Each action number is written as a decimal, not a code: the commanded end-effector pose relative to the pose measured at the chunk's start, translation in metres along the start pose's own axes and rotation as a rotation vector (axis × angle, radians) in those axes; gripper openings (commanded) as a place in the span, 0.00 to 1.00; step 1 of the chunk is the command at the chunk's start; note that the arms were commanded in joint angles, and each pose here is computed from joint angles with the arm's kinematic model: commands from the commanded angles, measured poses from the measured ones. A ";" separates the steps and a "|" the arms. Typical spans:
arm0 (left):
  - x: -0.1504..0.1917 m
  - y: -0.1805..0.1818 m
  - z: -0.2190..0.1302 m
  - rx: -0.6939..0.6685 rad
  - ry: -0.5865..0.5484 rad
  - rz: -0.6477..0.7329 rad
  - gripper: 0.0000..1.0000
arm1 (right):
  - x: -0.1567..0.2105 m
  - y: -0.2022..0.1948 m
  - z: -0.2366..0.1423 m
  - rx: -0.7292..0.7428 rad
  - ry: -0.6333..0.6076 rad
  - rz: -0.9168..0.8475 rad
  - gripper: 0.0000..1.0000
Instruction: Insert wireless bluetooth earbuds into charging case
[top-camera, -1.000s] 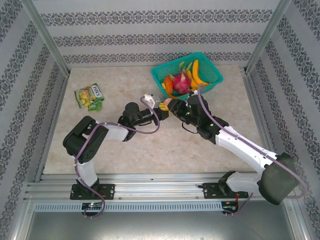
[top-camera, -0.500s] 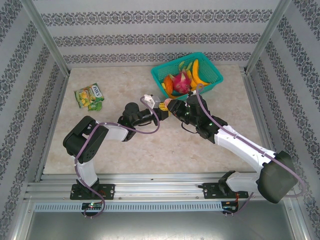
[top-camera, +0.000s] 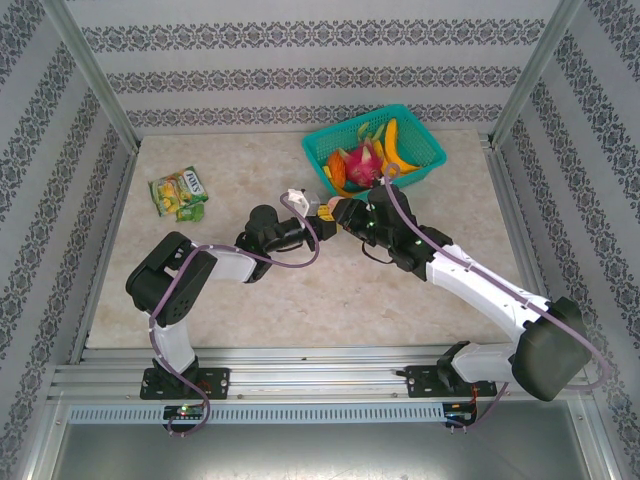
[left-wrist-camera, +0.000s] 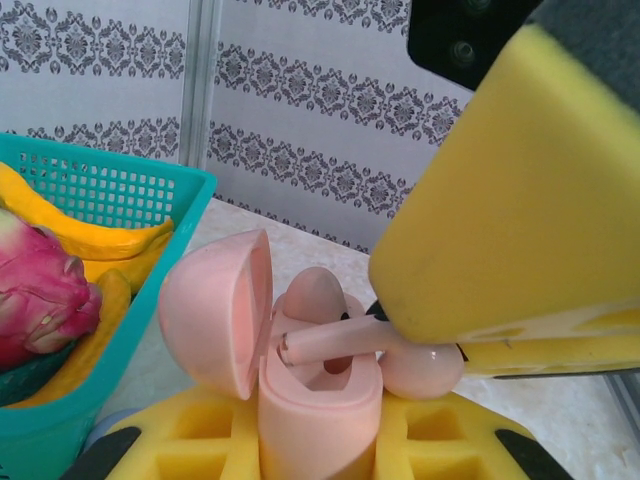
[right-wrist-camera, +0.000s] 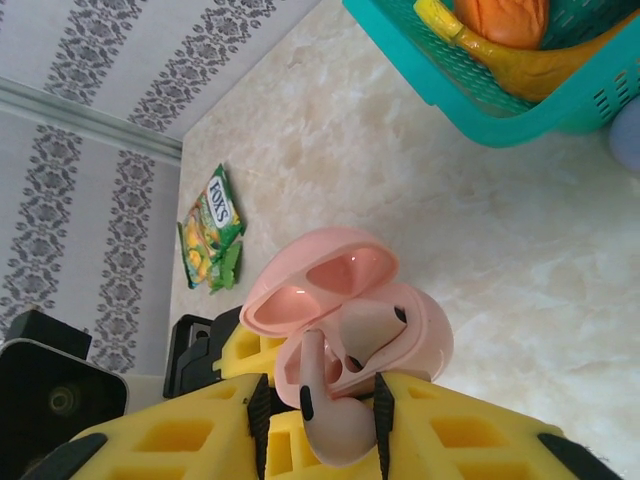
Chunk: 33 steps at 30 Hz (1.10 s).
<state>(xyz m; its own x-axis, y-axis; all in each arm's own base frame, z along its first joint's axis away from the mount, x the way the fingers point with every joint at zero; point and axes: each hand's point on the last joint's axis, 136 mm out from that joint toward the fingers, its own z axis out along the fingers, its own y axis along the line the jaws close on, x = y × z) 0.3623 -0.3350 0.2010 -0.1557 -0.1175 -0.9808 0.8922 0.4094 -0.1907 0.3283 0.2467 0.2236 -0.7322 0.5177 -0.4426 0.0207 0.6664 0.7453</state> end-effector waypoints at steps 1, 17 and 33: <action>-0.020 -0.017 0.001 0.060 -0.049 0.034 0.00 | 0.011 -0.004 0.001 0.048 0.035 -0.068 0.36; -0.023 -0.018 0.002 0.067 -0.047 0.038 0.00 | 0.013 -0.003 0.010 0.090 0.047 -0.149 0.31; -0.027 -0.019 0.002 0.067 -0.038 0.050 0.00 | 0.022 -0.010 0.016 0.168 0.073 -0.232 0.26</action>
<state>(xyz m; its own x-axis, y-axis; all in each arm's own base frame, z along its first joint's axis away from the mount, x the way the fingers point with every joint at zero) 0.3622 -0.3351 0.1872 -0.2075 -0.0835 -0.9747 0.8824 0.4142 -0.2233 0.3290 0.2489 0.2048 -0.7486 0.3610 -0.5561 -0.0142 0.8298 0.5578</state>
